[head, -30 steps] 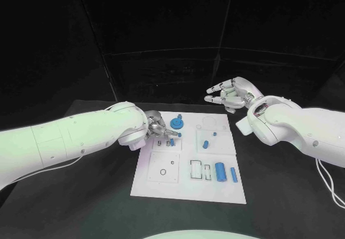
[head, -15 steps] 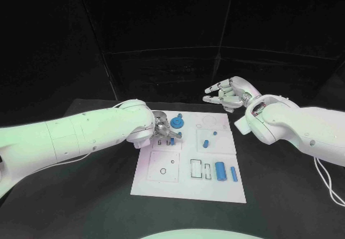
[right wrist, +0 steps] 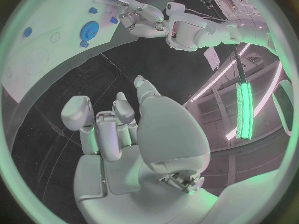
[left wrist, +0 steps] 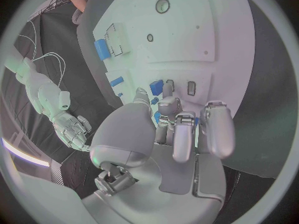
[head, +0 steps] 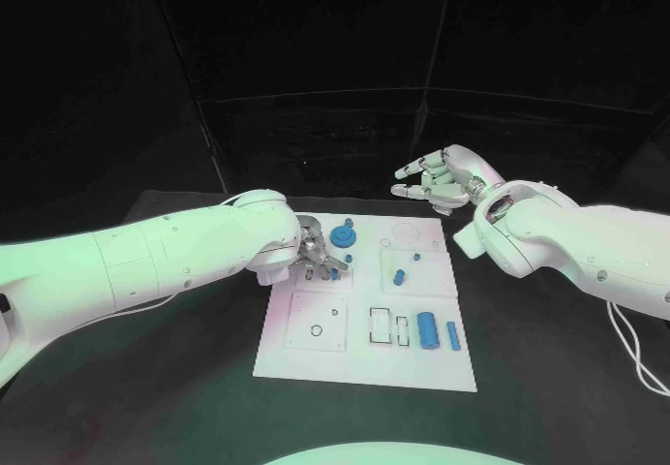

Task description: Assemble the parts on the task board

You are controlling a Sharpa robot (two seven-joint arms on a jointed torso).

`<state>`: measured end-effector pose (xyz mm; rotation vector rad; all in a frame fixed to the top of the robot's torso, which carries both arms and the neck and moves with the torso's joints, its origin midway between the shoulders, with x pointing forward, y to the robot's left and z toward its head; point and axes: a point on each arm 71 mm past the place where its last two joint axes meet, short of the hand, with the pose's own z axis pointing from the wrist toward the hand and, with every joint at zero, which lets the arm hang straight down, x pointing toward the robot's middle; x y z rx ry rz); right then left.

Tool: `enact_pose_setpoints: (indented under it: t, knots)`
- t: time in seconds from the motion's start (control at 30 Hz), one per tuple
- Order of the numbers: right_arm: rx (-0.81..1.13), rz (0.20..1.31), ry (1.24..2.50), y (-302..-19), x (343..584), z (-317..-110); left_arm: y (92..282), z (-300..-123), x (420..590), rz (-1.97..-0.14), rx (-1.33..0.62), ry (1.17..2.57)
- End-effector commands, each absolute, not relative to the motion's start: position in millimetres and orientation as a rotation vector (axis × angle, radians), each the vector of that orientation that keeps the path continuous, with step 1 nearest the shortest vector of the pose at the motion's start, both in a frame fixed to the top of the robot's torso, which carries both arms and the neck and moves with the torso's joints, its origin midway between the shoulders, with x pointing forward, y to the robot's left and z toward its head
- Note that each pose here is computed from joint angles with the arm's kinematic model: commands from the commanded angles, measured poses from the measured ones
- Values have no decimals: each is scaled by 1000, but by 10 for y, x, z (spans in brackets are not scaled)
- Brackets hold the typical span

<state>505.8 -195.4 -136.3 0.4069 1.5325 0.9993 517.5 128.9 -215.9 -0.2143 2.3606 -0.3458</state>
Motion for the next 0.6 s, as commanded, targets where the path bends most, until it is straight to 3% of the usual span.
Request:
enact_pose_setpoints:
  t: [0.03, 0.6]
  knots:
    - [385, 1004, 1523, -1939, 5058, -1341, 1279, -2159, 5175, -314, -189, 2383]
    - [382, 1005, 1529, -1916, 5072, -1349, 1239, -2152, 5218, -315, -190, 2374]
